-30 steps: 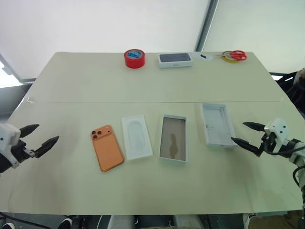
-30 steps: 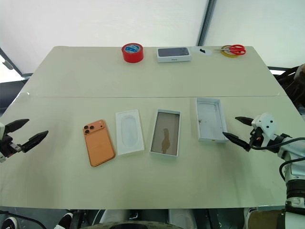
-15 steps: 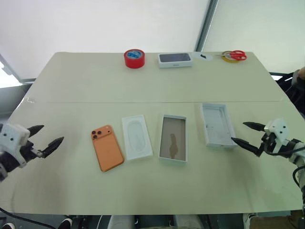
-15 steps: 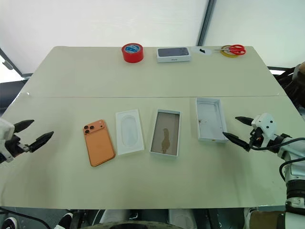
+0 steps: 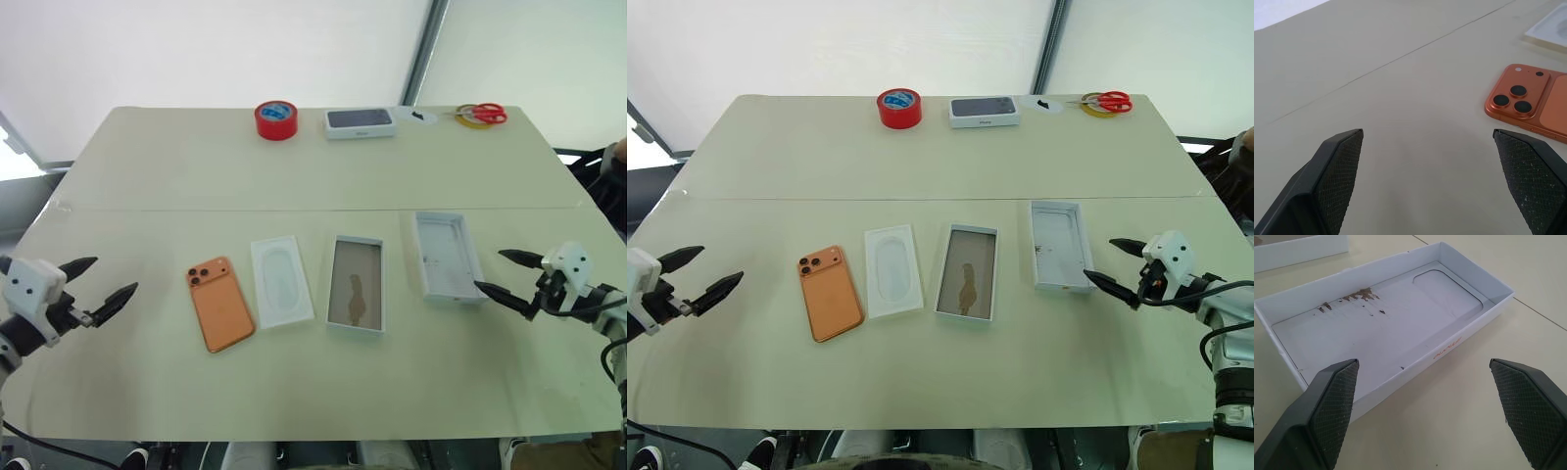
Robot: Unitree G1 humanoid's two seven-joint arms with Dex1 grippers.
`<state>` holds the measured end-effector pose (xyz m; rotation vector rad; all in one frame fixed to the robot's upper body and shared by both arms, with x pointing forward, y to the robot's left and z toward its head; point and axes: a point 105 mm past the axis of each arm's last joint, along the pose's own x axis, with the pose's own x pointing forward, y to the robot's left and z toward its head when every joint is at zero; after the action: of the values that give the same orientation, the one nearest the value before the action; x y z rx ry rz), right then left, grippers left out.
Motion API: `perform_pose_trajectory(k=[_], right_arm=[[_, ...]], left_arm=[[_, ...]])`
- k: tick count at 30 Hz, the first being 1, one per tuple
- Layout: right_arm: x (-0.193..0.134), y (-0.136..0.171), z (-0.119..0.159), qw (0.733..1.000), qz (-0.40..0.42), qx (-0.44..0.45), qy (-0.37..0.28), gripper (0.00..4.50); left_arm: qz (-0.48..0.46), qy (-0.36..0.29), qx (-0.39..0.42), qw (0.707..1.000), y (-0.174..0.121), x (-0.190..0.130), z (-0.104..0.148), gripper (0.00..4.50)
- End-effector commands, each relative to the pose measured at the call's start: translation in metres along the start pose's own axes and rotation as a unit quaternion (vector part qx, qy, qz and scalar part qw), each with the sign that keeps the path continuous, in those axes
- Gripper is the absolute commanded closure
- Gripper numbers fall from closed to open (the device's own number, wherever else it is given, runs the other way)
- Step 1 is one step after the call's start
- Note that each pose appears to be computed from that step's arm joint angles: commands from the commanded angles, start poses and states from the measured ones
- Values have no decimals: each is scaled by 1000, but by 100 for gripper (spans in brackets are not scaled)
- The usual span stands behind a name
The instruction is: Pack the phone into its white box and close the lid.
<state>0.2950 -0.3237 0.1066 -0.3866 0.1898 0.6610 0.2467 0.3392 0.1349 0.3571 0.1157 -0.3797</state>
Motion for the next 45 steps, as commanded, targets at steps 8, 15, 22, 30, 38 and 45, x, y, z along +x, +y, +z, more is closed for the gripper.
perform_pose_trajectory(k=[8, 15, 22, 30, 38, 45], right_arm=[[20, 15, 80, 992, 73, -43, -89, 3], [50, 72, 121, 969, 191, -87, -126, 3], [67, 89, 127, 962, 216, -88, -142, 3], [66, 85, 123, 965, 208, -89, -134, 3], [69, 89, 127, 965, 204, -88, -140, 3], [68, 85, 127, 967, 192, -93, -139, 3]], left_arm=[[19, 24, -100, 994, -27, 33, 28, 3], [-90, 31, -320, 943, -104, 74, 53, 3], [-118, 50, -456, 881, -142, 100, 67, 3], [-84, 105, -517, 845, -153, 113, 57, 3], [-97, 147, -543, 821, -171, 127, 56, 3], [-119, 179, -563, 798, -180, 129, 52, 3]])
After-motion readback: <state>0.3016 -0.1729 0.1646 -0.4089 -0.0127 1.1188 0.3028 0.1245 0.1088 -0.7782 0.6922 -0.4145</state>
